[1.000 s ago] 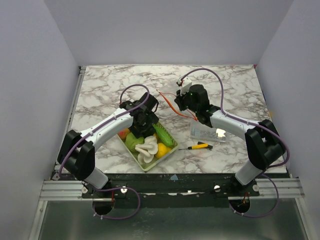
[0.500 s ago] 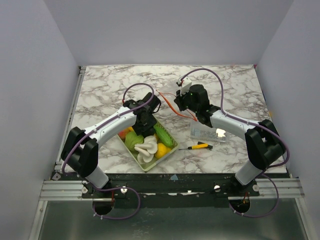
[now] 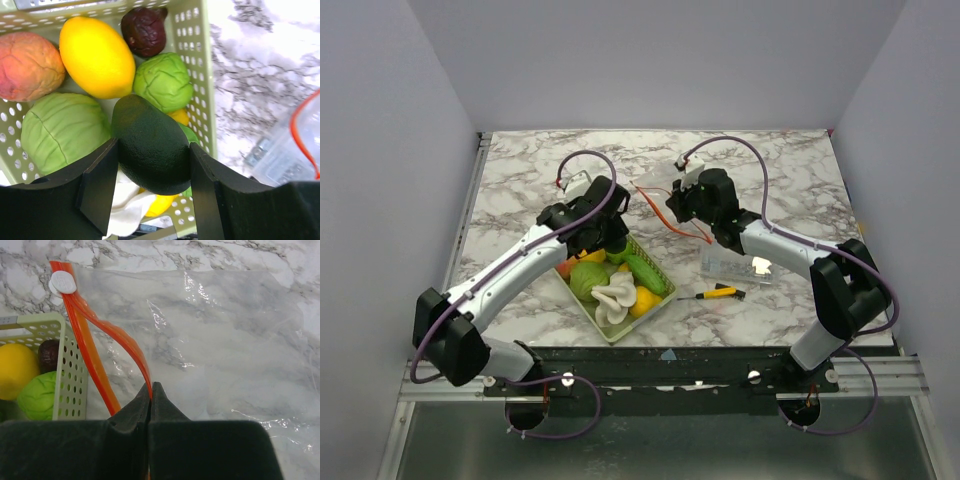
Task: Place the food in the zip-top bag and seal the zipper
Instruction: Pick up the fake fruit from the bin, then place the fake fruit in the zipper food storage bag, then pick up the fake fruit from the bin, then place the fake fruit in the zipper food storage bag.
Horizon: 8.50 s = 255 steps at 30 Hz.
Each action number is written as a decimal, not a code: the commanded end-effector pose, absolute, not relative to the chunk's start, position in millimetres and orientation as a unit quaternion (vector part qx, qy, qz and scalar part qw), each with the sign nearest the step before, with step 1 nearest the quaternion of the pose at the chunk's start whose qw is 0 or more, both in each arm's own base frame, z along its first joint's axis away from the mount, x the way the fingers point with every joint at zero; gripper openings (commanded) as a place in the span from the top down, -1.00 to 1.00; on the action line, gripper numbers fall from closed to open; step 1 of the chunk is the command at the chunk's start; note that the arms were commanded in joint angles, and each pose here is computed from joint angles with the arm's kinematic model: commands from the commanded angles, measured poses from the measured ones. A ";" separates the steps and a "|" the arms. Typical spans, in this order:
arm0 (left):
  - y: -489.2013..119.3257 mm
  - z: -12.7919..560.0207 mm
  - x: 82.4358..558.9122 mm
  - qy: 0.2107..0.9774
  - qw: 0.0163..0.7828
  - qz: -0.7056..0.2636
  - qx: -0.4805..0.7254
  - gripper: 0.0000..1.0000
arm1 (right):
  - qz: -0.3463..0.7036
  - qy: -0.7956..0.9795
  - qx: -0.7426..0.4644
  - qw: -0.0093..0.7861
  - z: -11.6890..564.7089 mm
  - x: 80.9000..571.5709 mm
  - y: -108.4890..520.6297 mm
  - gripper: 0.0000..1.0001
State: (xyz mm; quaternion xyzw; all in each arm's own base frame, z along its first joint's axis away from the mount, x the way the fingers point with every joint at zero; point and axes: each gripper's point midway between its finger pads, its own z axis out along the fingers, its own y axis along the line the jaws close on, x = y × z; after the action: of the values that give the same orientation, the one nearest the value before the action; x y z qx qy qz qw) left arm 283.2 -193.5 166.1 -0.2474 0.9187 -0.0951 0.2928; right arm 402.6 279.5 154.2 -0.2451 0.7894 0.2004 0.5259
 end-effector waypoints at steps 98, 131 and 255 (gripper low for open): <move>-131.3 140.7 245.5 0.938 0.308 -0.092 -0.130 -0.97 | 0.203 0.736 -0.144 0.629 265.2 392.1 230.3 0.99; -209.2 63.1 319.8 0.956 0.285 -0.067 0.031 -0.45 | 0.225 0.742 -0.179 0.606 251.4 388.4 244.8 0.99; -284.9 294.2 385.7 0.822 0.405 -0.391 -0.088 -0.97 | 0.280 0.774 -0.101 0.559 260.3 413.7 281.3 0.99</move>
State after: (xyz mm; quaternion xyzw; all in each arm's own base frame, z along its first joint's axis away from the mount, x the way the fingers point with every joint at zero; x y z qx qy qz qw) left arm 412.6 -275.6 238.9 -0.1598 0.8592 -0.3146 0.3706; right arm 413.2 284.1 263.5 -0.0977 0.7727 0.2953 0.5533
